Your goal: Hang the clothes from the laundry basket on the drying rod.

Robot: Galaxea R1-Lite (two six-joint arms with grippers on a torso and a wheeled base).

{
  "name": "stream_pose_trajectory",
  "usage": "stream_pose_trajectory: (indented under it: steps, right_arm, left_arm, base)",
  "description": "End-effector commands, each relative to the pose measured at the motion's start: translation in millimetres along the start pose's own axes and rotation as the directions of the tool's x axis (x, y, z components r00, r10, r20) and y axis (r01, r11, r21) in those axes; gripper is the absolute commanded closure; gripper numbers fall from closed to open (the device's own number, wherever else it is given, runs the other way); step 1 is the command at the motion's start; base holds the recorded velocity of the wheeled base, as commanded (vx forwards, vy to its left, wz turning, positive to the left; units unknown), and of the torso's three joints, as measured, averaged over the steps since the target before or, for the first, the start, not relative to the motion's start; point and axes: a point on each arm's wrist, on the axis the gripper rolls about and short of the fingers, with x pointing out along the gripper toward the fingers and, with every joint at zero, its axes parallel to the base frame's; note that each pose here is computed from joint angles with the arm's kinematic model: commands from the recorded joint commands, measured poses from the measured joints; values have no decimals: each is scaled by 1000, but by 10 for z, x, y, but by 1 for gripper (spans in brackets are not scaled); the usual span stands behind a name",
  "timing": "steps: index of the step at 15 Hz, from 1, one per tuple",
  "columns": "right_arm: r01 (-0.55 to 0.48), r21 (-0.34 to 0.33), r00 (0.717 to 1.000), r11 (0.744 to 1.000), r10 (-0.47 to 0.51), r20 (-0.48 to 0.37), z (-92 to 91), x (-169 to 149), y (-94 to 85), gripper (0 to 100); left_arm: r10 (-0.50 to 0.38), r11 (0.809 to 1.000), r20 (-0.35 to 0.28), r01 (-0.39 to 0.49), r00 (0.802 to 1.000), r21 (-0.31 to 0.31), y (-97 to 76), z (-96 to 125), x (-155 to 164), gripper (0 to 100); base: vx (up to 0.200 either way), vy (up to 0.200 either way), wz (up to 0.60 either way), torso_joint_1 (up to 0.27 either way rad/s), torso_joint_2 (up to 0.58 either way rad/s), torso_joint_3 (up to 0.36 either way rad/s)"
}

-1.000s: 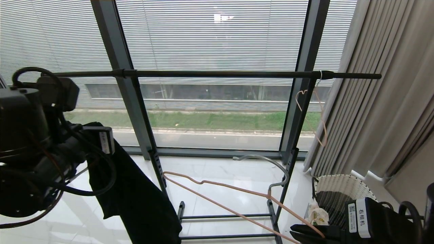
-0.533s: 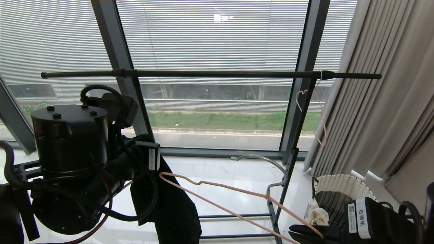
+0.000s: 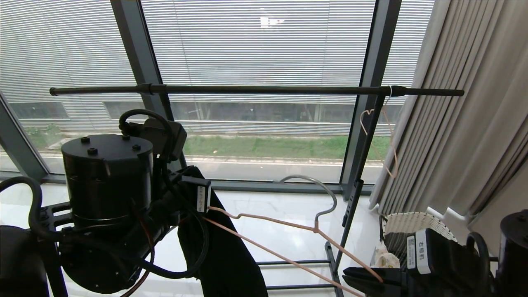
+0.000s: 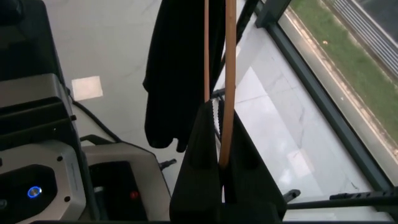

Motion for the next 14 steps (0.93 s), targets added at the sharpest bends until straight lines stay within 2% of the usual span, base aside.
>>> stream_pose_trajectory:
  steps: [1,2,5,7,11,13,14]
  right_arm:
    - [3,5,1000,1000,-3,7,94,141,-50,100]
    - [5,18,1000,1000,-5,14,137,188,-70,100]
    - [9,49,999,999,-11,35,247,309,-120,100]
    - [5,71,999,997,-7,38,285,377,-130,100]
    - [-59,56,998,997,58,19,274,489,16,100]
    - [-62,58,998,996,62,5,252,539,22,100]
    - [-32,67,999,997,32,0,271,592,4,100]
  left_arm:
    - [3,1000,12,-3,1000,-7,-8,15,-10,100]
    - [24,1000,19,-23,1000,-15,-10,24,-1,100]
    - [120,989,60,-114,991,-94,-46,88,74,100]
    - [131,986,70,-123,989,-117,-46,124,77,100]
    - [82,992,88,-72,993,-108,-152,155,2,100]
    - [34,995,98,-25,995,-95,-248,155,-69,100]
    - [-7,996,105,16,994,-83,-332,150,-141,100]
  base:
    - [0,0,0,0,0,0]
    - [0,0,0,0,0,0]
    - [0,0,0,0,0,0]
    - [0,0,0,0,0,0]
    - [0,0,0,0,0,0]
    - [0,0,0,0,0,0]
    - [0,0,0,0,0,0]
